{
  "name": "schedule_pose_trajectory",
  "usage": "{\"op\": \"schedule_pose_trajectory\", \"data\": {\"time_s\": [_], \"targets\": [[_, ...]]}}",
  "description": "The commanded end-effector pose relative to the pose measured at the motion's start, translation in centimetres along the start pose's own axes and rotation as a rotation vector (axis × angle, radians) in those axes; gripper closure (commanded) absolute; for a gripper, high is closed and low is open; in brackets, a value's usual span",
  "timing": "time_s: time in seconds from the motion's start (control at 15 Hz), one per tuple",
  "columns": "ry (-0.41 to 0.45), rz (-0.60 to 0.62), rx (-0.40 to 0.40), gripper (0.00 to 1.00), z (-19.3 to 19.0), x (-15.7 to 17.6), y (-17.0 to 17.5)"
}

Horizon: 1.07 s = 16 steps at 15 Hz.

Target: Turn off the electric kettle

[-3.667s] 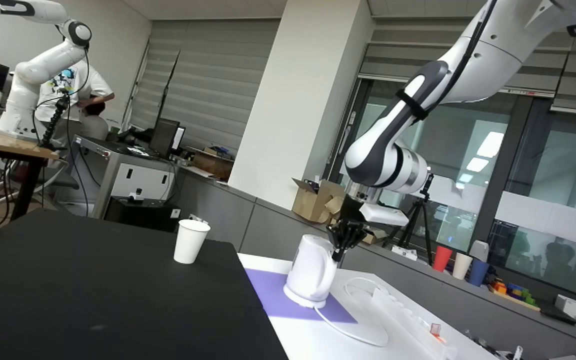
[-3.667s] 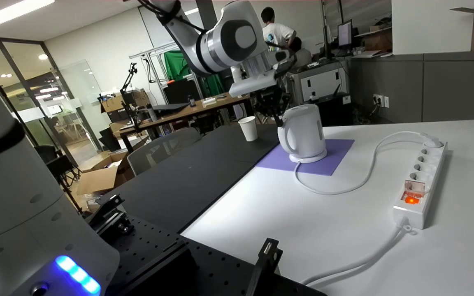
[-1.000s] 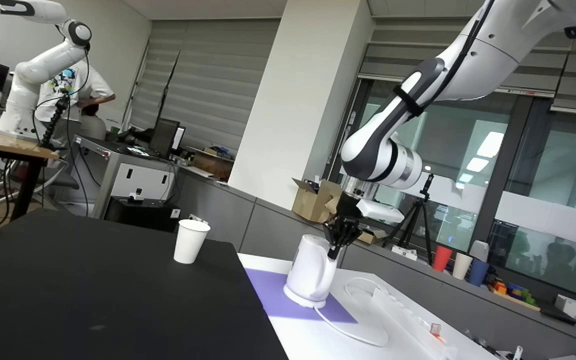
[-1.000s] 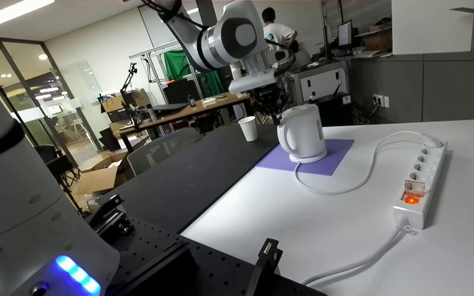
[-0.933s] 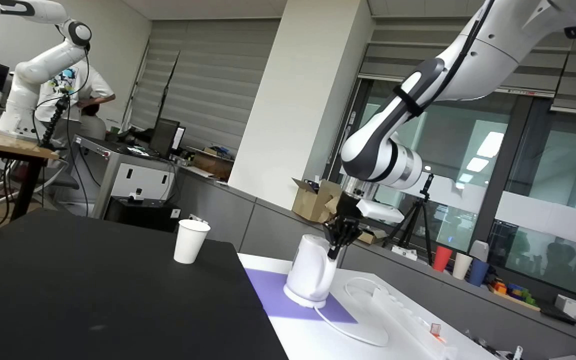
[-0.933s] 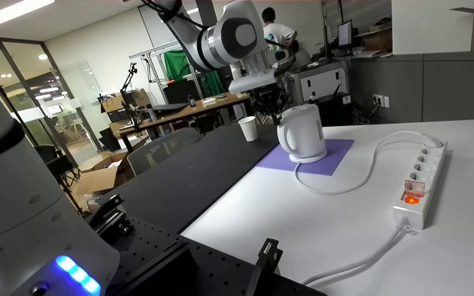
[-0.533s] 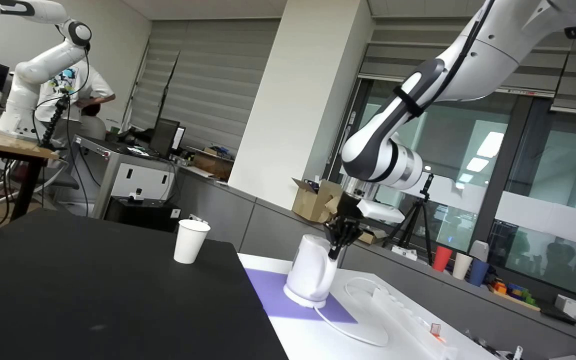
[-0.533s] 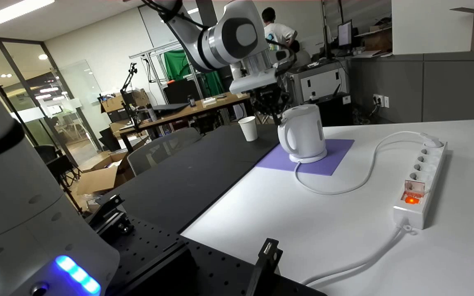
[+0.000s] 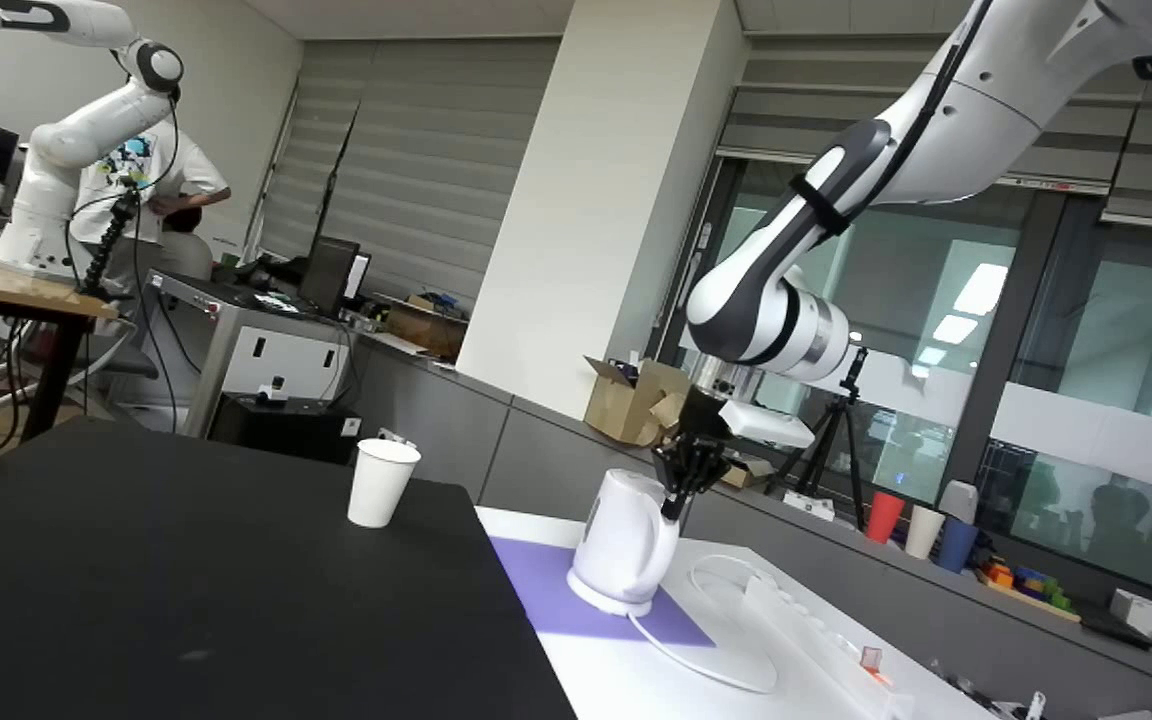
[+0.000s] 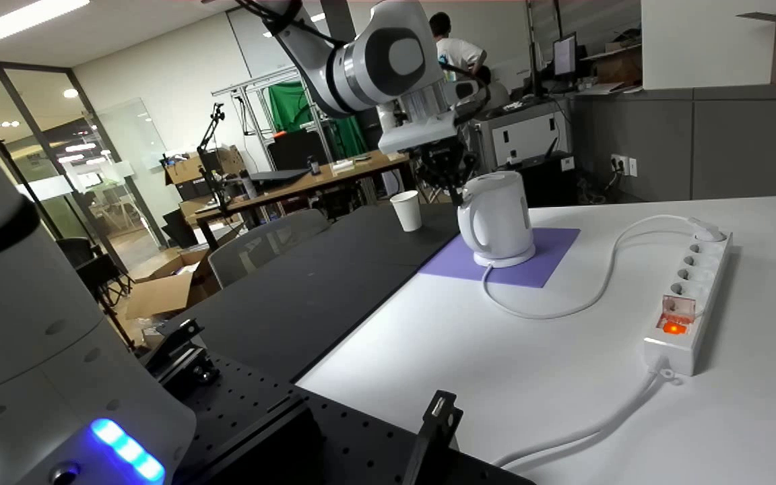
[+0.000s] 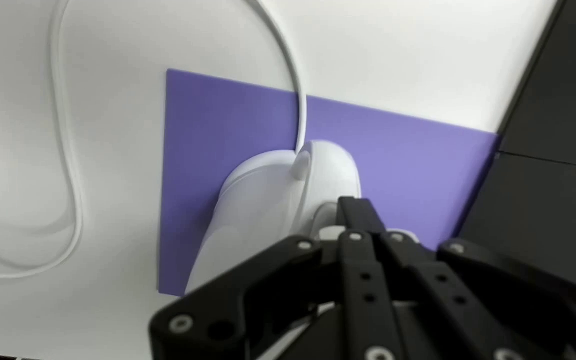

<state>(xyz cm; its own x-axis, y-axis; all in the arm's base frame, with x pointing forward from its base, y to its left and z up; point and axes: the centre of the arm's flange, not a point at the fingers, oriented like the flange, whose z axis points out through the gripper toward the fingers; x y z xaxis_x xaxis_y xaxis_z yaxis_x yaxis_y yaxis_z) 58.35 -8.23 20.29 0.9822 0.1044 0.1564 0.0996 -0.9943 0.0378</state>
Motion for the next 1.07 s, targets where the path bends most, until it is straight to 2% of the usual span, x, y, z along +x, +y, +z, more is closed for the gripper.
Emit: {"op": "schedule_pose_trajectory", "data": {"time_s": [0.0,0.6,1.0], "targets": [[0.000,-0.002,0.059,1.00,1.2,0.8,1.5],[-0.010,0.002,0.156,1.00,1.5,0.6,3.1],[-0.001,-0.002,0.142,1.00,0.0,0.8,2.7]]}}
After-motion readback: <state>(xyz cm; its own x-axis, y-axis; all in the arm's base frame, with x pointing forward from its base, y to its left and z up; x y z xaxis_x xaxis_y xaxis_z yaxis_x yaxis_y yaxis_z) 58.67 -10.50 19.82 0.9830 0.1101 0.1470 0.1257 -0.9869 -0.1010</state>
